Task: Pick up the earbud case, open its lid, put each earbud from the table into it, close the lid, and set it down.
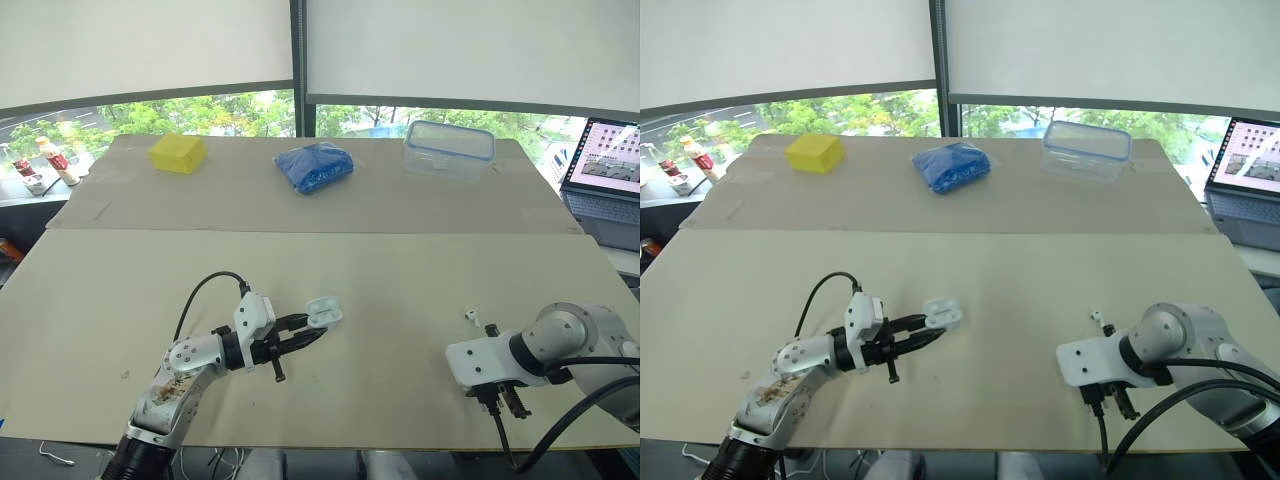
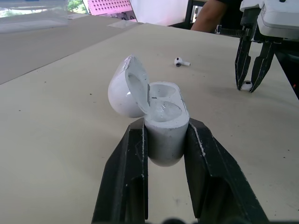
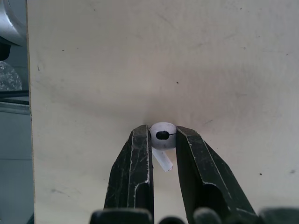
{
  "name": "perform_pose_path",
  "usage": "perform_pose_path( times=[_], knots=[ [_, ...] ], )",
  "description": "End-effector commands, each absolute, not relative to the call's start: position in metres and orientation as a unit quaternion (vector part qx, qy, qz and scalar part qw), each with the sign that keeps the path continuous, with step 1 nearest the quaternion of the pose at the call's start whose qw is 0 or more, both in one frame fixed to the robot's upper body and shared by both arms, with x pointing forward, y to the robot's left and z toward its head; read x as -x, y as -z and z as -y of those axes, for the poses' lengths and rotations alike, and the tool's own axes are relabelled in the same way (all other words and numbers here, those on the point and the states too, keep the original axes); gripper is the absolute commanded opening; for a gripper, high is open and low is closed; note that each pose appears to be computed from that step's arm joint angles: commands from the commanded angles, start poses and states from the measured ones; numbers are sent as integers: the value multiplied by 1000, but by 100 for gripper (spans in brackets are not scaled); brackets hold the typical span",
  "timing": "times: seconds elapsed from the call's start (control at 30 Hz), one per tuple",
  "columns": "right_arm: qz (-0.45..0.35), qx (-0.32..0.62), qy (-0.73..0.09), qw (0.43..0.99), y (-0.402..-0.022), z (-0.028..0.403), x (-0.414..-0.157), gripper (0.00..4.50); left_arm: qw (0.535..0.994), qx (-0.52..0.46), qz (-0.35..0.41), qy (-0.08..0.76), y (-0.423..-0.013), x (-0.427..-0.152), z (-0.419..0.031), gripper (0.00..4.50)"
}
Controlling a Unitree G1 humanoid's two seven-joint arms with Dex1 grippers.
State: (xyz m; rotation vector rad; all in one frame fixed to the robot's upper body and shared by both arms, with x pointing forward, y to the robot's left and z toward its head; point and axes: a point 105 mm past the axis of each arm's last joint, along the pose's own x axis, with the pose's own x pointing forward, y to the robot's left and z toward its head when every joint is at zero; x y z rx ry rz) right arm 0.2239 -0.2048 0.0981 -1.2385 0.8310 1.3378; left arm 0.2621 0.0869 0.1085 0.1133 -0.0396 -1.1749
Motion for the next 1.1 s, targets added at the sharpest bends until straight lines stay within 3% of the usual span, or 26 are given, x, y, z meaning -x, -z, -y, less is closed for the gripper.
perform_pose_path(
  times=[0.03, 0.2, 0.37, 0.5, 0.77, 1.1],
  knots=[
    [-324, 508, -560, 569, -116, 200, -227, 33, 828, -59, 38, 557, -120, -263, -82, 57],
    [-276, 418, -557, 662, -149, 185, -229, 33, 831, -46, 51, 551, -126, -269, -80, 57],
    [-153, 233, -550, 787, -194, 142, -237, 33, 838, -25, 71, 541, -135, -279, -71, 57],
    [-31, 86, -531, 842, -224, 104, -248, 33, 846, -10, 90, 526, -147, -292, -60, 57],
    [63, -99, -464, 878, -241, 58, -265, 33, 854, 14, 117, 507, -165, -310, -46, 57],
    [80, -116, -405, 903, -224, 53, -284, 33, 857, 23, 123, 501, -171, -315, -45, 57]
  ],
)
